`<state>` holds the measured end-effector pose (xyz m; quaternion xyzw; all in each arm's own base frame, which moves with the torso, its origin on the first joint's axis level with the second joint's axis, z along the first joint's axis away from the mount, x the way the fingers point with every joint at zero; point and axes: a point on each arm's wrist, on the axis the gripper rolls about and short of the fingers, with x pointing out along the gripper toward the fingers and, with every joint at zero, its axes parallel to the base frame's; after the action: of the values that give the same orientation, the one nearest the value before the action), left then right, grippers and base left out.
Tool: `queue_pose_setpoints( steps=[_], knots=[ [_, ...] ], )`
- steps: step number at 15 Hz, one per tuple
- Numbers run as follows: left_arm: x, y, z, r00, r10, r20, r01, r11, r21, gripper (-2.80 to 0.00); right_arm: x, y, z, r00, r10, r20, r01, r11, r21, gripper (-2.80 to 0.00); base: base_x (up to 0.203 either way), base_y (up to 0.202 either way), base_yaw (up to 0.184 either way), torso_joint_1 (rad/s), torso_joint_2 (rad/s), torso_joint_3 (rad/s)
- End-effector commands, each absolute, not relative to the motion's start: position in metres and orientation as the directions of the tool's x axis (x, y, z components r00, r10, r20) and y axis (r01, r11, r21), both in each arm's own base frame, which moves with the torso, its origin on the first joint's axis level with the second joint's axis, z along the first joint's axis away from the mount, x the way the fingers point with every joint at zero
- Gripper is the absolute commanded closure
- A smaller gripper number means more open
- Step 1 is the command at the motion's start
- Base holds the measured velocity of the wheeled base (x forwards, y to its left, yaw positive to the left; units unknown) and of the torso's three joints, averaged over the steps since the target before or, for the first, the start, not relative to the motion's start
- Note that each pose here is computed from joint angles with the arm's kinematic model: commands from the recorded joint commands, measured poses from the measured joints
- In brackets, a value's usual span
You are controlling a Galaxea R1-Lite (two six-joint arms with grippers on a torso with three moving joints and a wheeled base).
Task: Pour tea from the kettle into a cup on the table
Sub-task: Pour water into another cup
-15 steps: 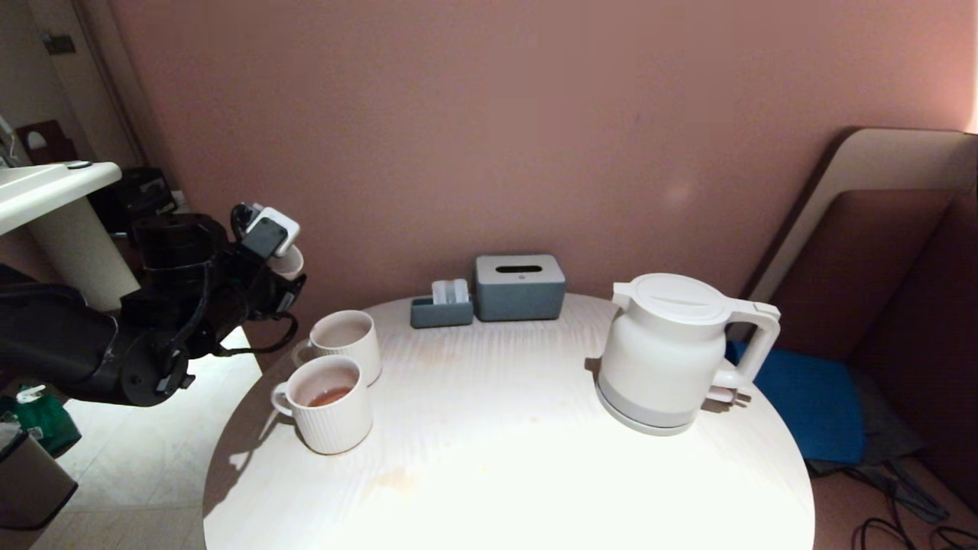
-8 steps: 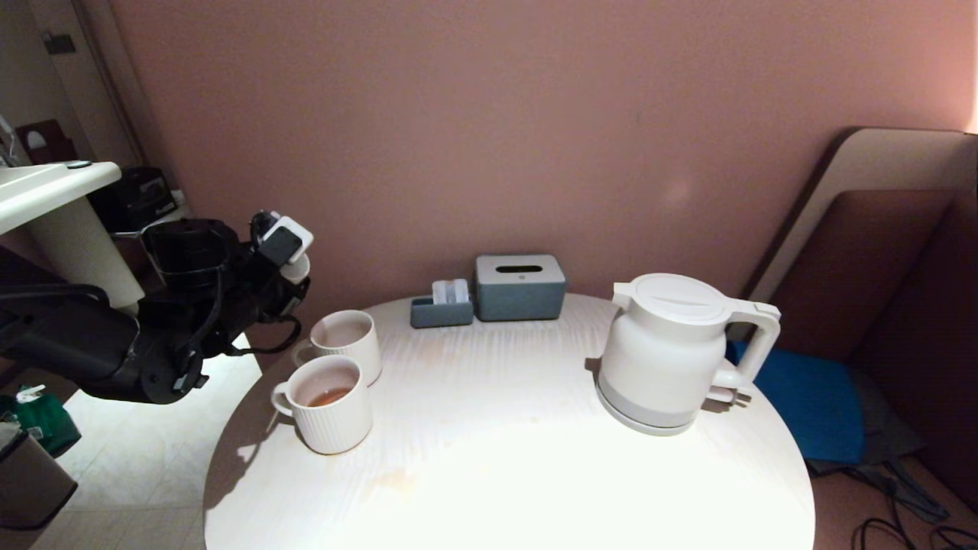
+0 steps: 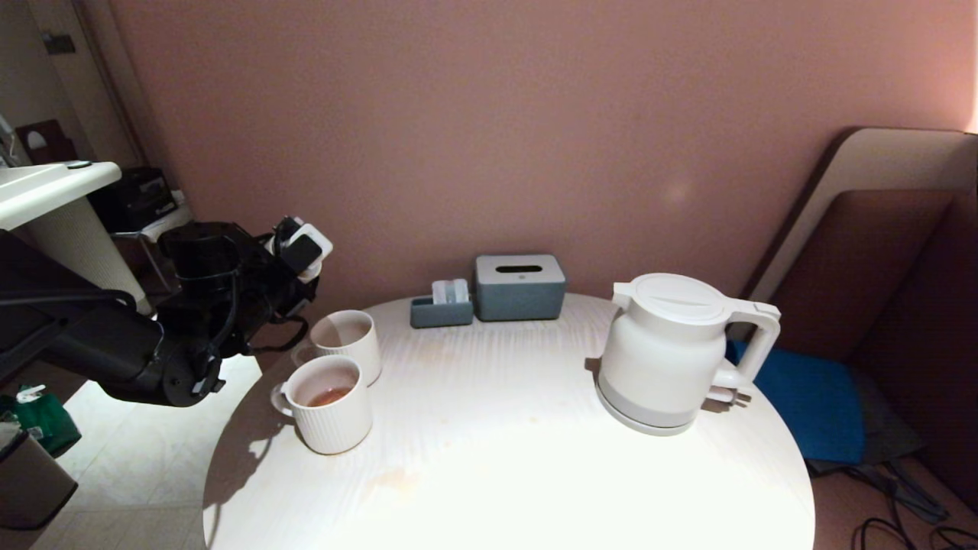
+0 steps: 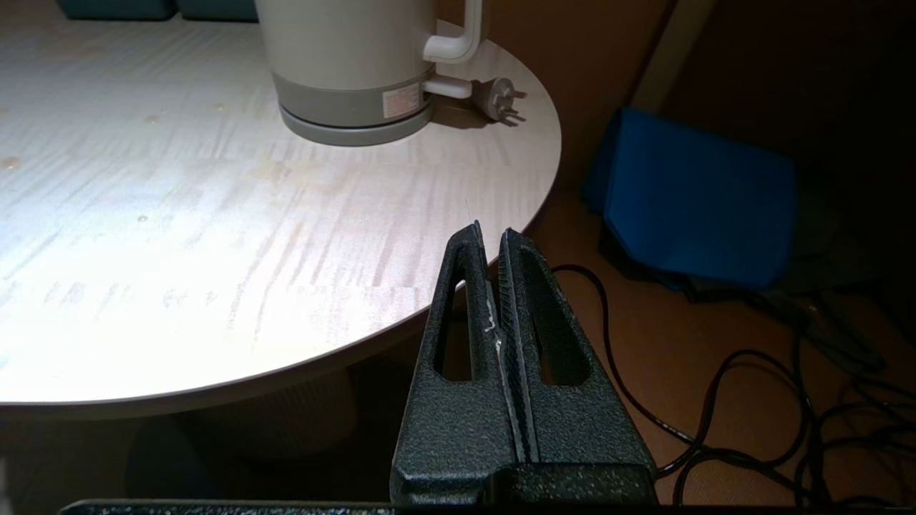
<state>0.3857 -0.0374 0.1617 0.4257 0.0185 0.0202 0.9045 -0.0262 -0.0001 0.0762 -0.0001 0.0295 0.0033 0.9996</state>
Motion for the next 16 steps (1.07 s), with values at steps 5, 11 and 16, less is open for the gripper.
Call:
queue_pose_setpoints(
  steps=[5,11,16],
  knots=[
    [0.383,-0.043,0.163,0.999,0.037,-0.012,-0.011,0.563,0.826,0.0,-0.026,0.0,0.076,0.998,0.008,-0.06,-0.008,1.0,0.0,0.0,0.0,0.0,0.0,0.0,0.0,0.0],
    [0.376,-0.053,0.155,0.999,0.008,-0.046,0.036,0.49,0.871,0.0,-0.026,0.0,0.076,0.998,0.008,-0.06,-0.008,1.0,0.0,0.0,0.0,0.0,0.0,0.0,0.0,0.0],
    [0.381,-0.054,0.145,1.0,0.005,0.006,-0.008,0.41,0.912,0.0,-0.026,0.0,0.076,0.998,0.008,-0.061,-0.008,1.0,0.0,0.0,0.0,0.0,0.0,0.0,0.0,0.0]
  ],
)
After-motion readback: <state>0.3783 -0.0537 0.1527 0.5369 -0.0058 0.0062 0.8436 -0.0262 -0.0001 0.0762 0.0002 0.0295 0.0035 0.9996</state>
